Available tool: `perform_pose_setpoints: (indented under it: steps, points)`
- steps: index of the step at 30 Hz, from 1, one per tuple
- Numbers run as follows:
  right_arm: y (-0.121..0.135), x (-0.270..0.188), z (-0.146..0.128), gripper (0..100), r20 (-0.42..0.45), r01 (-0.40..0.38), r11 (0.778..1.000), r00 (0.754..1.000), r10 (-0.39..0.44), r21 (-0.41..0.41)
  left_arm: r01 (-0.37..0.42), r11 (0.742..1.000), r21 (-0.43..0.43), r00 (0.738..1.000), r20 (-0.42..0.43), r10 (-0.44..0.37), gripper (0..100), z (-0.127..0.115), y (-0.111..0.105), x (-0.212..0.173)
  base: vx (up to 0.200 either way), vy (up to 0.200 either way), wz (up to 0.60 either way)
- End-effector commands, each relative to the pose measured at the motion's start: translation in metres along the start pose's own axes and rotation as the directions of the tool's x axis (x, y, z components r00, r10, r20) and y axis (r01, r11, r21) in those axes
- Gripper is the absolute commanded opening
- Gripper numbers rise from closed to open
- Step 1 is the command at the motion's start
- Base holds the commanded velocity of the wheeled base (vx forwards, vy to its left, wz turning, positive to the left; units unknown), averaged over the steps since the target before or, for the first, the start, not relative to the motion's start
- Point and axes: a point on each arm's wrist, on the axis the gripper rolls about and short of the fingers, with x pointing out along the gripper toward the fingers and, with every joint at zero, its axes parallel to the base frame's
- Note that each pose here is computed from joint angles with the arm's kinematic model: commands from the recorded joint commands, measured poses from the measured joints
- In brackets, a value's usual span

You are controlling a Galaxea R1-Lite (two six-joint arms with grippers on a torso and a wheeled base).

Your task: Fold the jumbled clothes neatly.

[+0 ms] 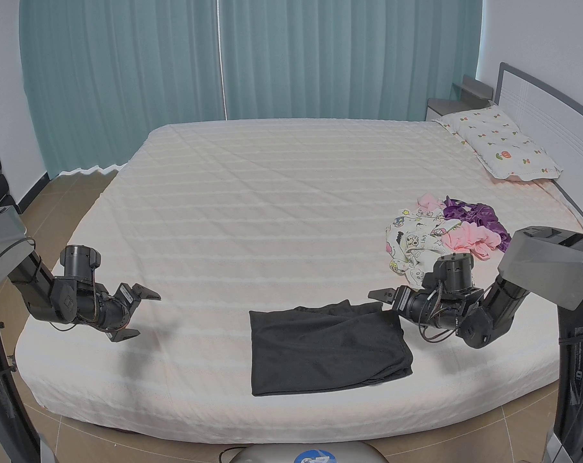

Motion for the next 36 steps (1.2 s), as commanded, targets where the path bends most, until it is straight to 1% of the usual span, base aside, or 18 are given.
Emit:
perform_pose_setpoints:
  steps: [1, 5, 10, 12, 13, 15, 24, 36]
  points:
    - [-0.004, 0.015, -0.007, 0, -0.033, 0.012, 1.0, 0.999, -0.012, 0.009, -0.001, 1.0, -0.001, 1.0, -0.001, 0.001, 100, 0.0, 0.0, 0.0, 0.0, 0.0, 0.0]
    - [-0.005, 0.014, -0.002, 0, -0.014, 0.016, 1.0, 1.0, -0.016, 0.017, -0.002, 1.0, -0.001, 1.0, 0.001, 0.002, 100, 0.0, 0.0, 0.0, 0.0, 0.0, 0.0]
    - [-0.009, 0.01, 0.003, 0, 0.007, 0.025, 0.998, 1.0, -0.025, 0.052, -0.001, 1.0, -0.001, 1.0, -0.001, 0.001, 100, 0.0, 0.0, 0.0, 0.0, 0.0, 0.0]
    - [-0.009, 0.009, 0.005, 0, 0.024, 0.031, 0.997, 0.999, -0.033, 0.067, -0.002, 1.0, -0.001, 1.0, 0.001, 0.002, 100, 0.0, 0.0, 0.0, 0.0, 0.0, 0.0]
    - [-0.011, 0.007, 0.009, 0, 0.052, 0.043, 0.996, 0.998, -0.047, 0.081, -0.002, 1.0, -0.001, 1.0, 0.001, 0.002, 100, 0.0, 0.0, 0.0, 0.0, 0.0, 0.0]
    - [-0.014, 0.008, 0.011, 0, 0.071, 0.052, 0.995, 0.996, -0.058, 0.091, -0.002, 1.0, -0.001, 1.0, 0.001, 0.002, 100, 0.0, 0.0, 0.0, 0.0, 0.0, 0.0]
    - [-0.023, 0.018, 0.006, 0, 0.075, 0.088, 0.991, 0.993, -0.096, 0.099, -0.001, 1.0, -0.001, 1.0, 0.002, 0.001, 100, 0.0, 0.0, 0.0, 0.0, 0.0, 0.0]
    - [-0.025, 0.024, 0.006, 0, 0.075, 0.094, 0.99, 0.992, -0.102, 0.101, 0.0, 1.0, -0.007, 1.0, 0.0, 0.0, 100, 0.0, 0.0, 0.0, 0.0, 0.0, 0.0]
